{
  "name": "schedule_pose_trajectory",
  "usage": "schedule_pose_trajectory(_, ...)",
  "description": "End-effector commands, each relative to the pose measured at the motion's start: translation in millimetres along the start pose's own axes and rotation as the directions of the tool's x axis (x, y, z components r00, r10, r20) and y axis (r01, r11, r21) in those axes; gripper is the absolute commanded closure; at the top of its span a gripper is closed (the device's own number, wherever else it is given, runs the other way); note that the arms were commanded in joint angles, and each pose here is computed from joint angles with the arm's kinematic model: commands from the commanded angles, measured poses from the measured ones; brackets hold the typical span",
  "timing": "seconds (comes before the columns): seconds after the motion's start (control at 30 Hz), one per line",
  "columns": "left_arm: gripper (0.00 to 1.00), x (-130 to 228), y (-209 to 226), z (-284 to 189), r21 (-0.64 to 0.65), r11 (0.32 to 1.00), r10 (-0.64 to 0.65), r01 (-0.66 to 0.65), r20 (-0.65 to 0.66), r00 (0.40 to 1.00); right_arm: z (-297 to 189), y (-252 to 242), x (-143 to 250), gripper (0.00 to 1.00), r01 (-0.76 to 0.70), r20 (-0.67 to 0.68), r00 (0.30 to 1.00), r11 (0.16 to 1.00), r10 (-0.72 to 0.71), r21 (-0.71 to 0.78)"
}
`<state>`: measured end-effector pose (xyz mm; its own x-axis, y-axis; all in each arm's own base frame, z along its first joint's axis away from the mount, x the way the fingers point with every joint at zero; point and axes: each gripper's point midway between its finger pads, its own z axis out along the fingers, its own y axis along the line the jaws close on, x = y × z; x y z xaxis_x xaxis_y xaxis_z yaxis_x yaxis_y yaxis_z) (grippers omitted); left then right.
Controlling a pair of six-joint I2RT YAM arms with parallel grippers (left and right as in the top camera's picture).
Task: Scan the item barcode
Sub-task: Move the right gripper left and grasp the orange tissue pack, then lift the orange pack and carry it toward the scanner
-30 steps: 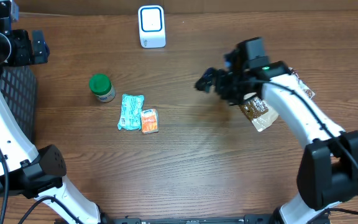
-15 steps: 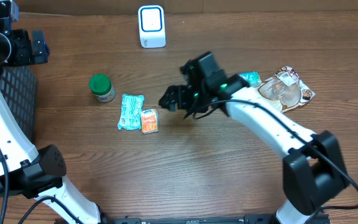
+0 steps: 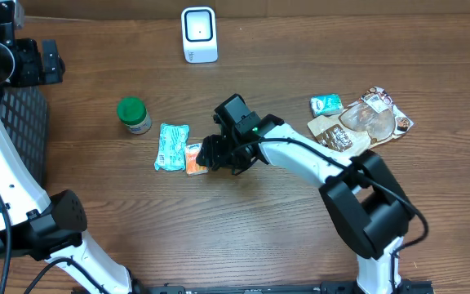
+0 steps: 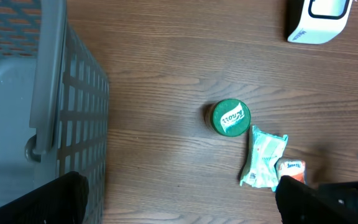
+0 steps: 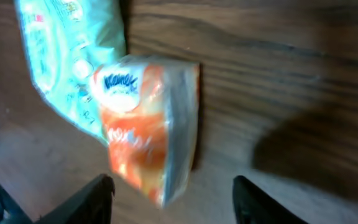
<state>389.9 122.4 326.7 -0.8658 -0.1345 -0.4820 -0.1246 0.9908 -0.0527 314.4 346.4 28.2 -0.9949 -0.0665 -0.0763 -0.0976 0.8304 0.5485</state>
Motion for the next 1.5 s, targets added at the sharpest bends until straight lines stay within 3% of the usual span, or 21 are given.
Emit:
schedule_pose_trajectory(0.0,0.00,-1,-2,-2,0.010,1.000,0.010,-0.010,0.008,1.000,15,-2,4,0.43,-0.013,-0.037,0.999,0.999,0.012,-0.033)
schedule_pose_trajectory(0.17,0.00,-1,-2,-2,0.010,1.000,0.010,-0.010,0.008,1.000,16,1,2,0.49,0.020,-0.029,0.999,0.999,-0.022,-0.048)
schedule_pose_trajectory(0.37,0.00,-1,-2,-2,0.010,1.000,0.010,-0.010,0.008,1.000,16,-19,6,0.78,-0.007,-0.034,0.999,0.999,0.009,0.049)
schedule_pose_trajectory(0.57,0.00,-1,-2,-2,0.010,1.000,0.010,-0.010,0.008,1.000,14,-15,8,0.96,0.022,-0.050,0.999,0.999,-0.021,0.025)
schedule_pose_trajectory(0.97,0.00,-1,-2,-2,0.010,1.000,0.010,-0.010,0.008,1.000,-28,-20,-7,0.96,0.152,-0.041,0.988,0.988,-0.151,0.027)
schedule_pose_trajectory(1.17,0.00,-1,-2,-2,0.010,1.000,0.010,-0.010,0.008,1.000,-36,-31,-4,0.65,0.130,-0.067,0.990,0.990,-0.126,0.048)
schedule_pose_trajectory(1.47,0.01,-1,-2,-2,0.010,1.000,0.010,-0.010,0.008,1.000,-38,-27,-2,0.66,0.077,-0.082,0.994,0.997,-0.076,0.009)
